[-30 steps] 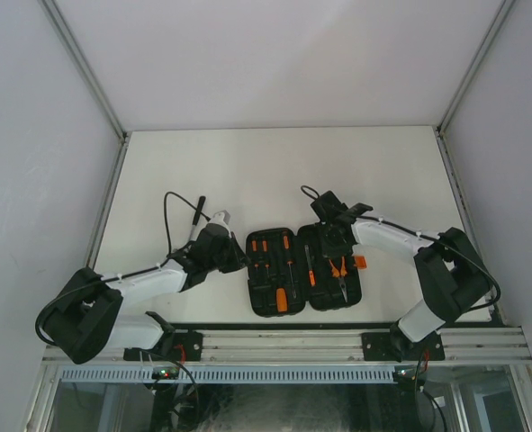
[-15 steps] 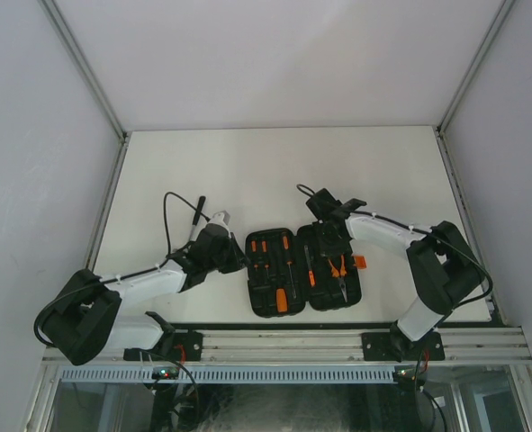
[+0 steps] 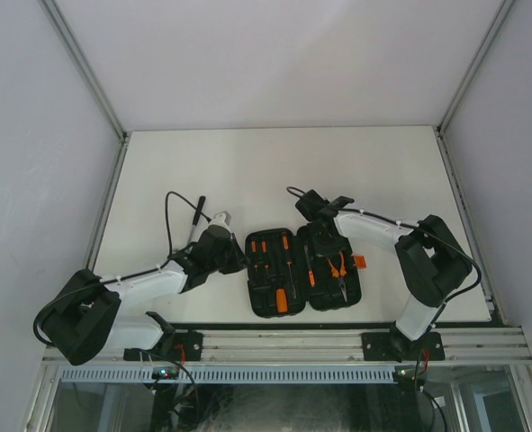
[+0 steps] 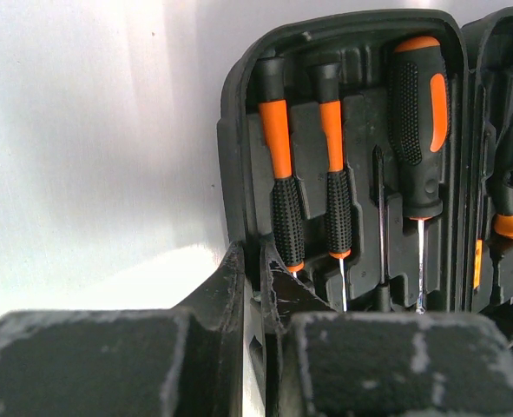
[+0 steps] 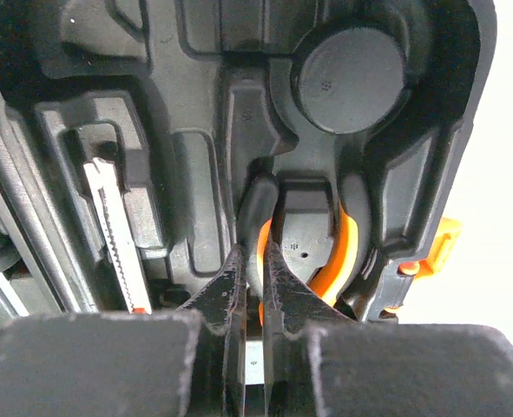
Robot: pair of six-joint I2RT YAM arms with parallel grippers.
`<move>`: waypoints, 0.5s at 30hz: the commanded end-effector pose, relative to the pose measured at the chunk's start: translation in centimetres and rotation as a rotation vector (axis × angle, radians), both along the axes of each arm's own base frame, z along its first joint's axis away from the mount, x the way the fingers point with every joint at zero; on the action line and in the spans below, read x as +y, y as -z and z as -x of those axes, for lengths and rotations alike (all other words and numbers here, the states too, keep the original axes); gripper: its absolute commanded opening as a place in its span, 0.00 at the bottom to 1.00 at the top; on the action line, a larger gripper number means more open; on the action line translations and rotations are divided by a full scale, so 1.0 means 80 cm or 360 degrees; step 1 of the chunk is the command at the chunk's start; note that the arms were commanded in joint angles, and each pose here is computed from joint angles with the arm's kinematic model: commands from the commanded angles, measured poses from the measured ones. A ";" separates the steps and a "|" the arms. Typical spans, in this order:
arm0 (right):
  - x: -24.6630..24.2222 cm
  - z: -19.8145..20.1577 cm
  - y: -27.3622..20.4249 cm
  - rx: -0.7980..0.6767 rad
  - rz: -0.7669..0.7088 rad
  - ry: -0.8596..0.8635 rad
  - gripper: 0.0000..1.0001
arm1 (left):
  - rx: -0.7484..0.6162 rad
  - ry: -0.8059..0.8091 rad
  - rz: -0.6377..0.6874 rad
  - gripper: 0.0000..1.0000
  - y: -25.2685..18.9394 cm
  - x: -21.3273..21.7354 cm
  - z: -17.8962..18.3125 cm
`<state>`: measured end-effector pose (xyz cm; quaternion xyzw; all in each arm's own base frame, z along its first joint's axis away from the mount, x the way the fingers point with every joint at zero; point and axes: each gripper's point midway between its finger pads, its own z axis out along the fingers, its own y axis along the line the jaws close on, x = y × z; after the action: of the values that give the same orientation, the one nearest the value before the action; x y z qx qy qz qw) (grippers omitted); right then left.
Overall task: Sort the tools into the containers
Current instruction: Adjust the pliers in the storage box.
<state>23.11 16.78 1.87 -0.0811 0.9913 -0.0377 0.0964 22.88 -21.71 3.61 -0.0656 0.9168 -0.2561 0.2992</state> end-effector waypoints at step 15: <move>0.000 0.043 0.059 0.0163 0.0064 0.0010 0.04 | -0.0053 0.0039 0.0042 0.00 -0.023 -0.015 -0.002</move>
<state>23.05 16.74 1.70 -0.1110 0.9841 -0.0879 0.1077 22.86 -21.70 3.56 -0.0650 0.9170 -0.2511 0.3030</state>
